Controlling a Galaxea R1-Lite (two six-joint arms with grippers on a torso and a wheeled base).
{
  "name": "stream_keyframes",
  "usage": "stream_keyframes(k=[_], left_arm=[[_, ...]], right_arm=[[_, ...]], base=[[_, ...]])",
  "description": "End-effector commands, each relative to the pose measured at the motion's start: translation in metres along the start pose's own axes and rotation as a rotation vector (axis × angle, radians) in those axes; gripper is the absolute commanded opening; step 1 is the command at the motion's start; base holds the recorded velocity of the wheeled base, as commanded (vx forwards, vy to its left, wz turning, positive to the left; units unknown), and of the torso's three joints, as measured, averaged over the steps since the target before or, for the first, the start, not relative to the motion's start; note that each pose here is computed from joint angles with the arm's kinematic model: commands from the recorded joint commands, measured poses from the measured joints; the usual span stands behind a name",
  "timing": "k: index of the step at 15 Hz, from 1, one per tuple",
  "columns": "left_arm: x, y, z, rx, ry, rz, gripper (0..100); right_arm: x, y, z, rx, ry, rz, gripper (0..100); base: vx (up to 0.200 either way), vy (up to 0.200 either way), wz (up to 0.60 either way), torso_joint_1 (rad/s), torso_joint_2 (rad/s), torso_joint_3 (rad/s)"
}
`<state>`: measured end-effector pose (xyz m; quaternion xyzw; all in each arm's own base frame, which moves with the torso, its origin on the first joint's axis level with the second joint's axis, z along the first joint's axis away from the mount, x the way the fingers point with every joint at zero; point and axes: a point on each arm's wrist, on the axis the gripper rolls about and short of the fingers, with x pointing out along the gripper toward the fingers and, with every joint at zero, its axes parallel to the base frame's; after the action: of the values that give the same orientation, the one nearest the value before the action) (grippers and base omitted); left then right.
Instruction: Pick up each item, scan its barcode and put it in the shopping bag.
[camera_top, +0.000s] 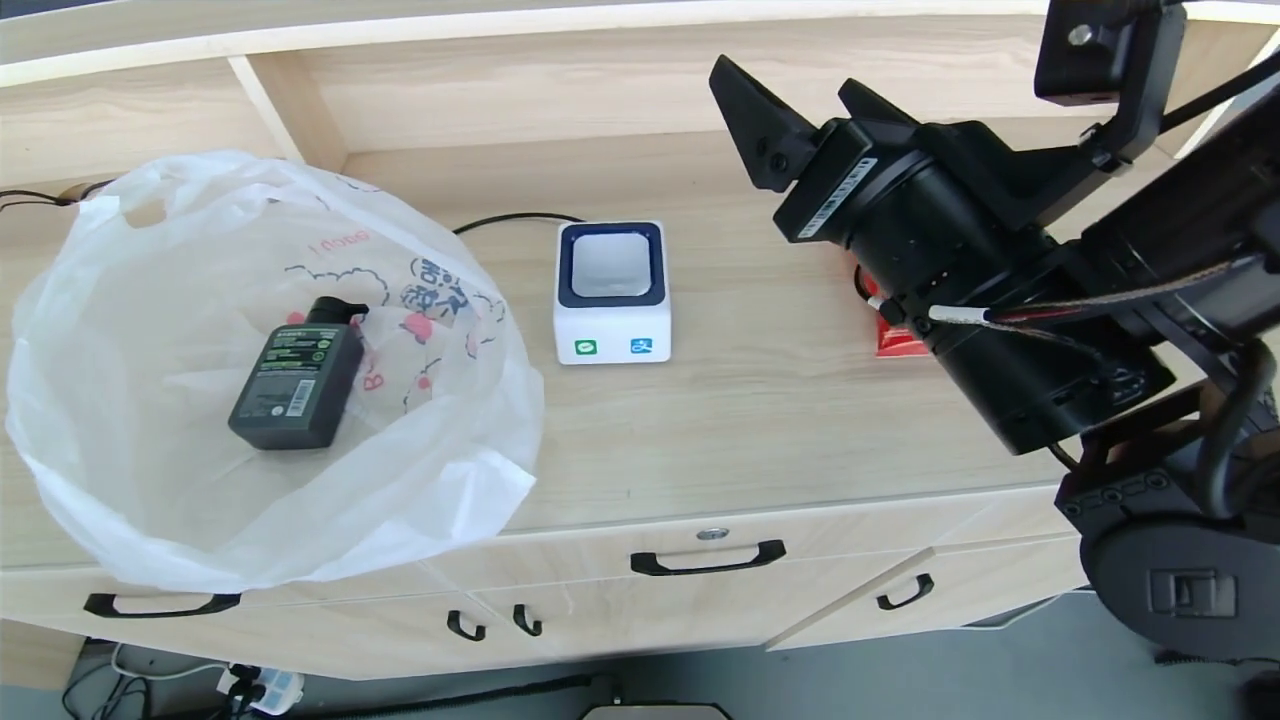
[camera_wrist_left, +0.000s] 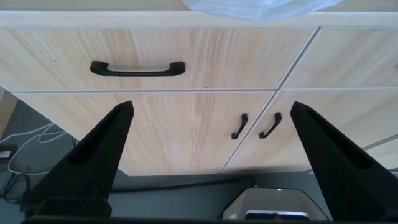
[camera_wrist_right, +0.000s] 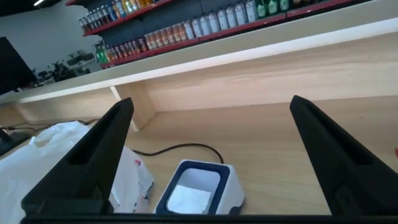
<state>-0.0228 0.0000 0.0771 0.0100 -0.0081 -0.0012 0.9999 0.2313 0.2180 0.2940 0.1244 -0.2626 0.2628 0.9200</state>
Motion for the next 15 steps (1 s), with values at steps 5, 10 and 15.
stream_keyframes(k=[5,10,15], left_arm=[[0.0,0.0,0.0,0.0,-0.001,-0.001,100],[0.0,0.0,0.0,0.0,-0.002,0.0,100],[0.0,0.0,0.0,0.0,-0.002,0.0,100]], right_arm=[[-0.014,-0.036,0.042,-0.061,0.337,-0.121,100],[-0.016,-0.094,0.046,-0.032,0.358,-0.277,100],[-0.019,-0.109,0.05,-0.131,0.655,-0.274,100]], base=[[0.0,-0.04,0.0,0.0,0.0,0.0],[0.0,0.0,0.0,0.0,0.0,0.0],[0.0,0.0,0.0,0.0,0.0,0.0]])
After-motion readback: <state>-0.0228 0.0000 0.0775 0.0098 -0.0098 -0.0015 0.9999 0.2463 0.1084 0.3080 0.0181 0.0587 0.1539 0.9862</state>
